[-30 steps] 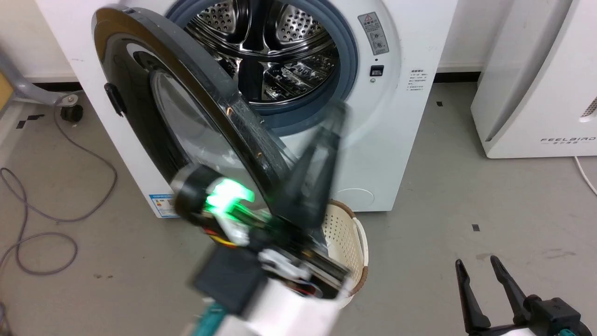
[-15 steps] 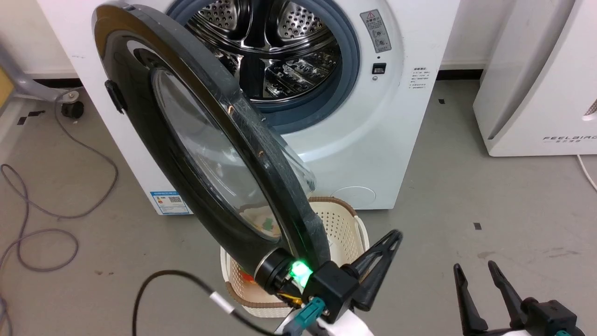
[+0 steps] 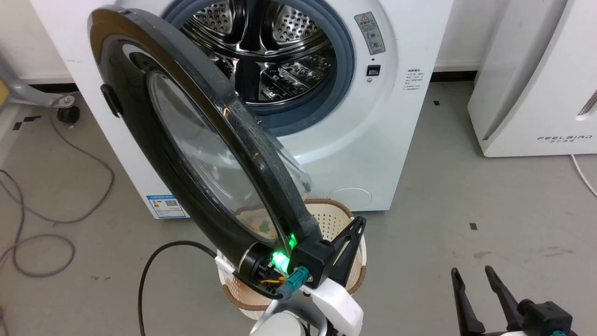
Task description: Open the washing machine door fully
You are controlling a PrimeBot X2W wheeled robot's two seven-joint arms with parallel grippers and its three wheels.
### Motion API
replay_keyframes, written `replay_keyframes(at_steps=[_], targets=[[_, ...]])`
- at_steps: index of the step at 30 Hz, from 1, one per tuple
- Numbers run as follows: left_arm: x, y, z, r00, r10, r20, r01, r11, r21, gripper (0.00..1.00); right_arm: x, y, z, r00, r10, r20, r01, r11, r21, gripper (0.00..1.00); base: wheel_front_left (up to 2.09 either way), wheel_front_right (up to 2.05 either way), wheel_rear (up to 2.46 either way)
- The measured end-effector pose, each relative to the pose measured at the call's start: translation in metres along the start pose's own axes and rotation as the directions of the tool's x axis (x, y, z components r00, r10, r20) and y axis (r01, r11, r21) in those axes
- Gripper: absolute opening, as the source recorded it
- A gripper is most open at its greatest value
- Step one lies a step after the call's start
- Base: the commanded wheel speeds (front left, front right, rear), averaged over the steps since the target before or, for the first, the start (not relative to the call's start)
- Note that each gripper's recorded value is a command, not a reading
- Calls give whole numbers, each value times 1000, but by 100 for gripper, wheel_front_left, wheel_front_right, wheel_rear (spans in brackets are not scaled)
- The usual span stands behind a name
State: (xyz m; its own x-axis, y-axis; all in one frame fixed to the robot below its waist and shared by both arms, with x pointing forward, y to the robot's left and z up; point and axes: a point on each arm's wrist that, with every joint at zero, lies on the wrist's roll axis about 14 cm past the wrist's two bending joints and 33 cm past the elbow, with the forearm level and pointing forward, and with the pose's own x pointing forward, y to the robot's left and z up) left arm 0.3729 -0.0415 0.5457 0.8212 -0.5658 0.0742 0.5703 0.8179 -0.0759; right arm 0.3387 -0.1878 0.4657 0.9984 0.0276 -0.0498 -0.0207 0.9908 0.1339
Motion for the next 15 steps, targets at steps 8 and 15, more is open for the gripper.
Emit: replay_keyframes(at_steps=[8,15], targets=[[-3,2,-6,999,35,-12,-35,999,-4,0,-2,1,-3,1000,1,-10,0,1000,19,100,0,0,0],[-41,19,-14,992,117,-37,-118,993,-22,0,1,7,-6,1000,19,-20,-18,999,27,100,0,0,0]])
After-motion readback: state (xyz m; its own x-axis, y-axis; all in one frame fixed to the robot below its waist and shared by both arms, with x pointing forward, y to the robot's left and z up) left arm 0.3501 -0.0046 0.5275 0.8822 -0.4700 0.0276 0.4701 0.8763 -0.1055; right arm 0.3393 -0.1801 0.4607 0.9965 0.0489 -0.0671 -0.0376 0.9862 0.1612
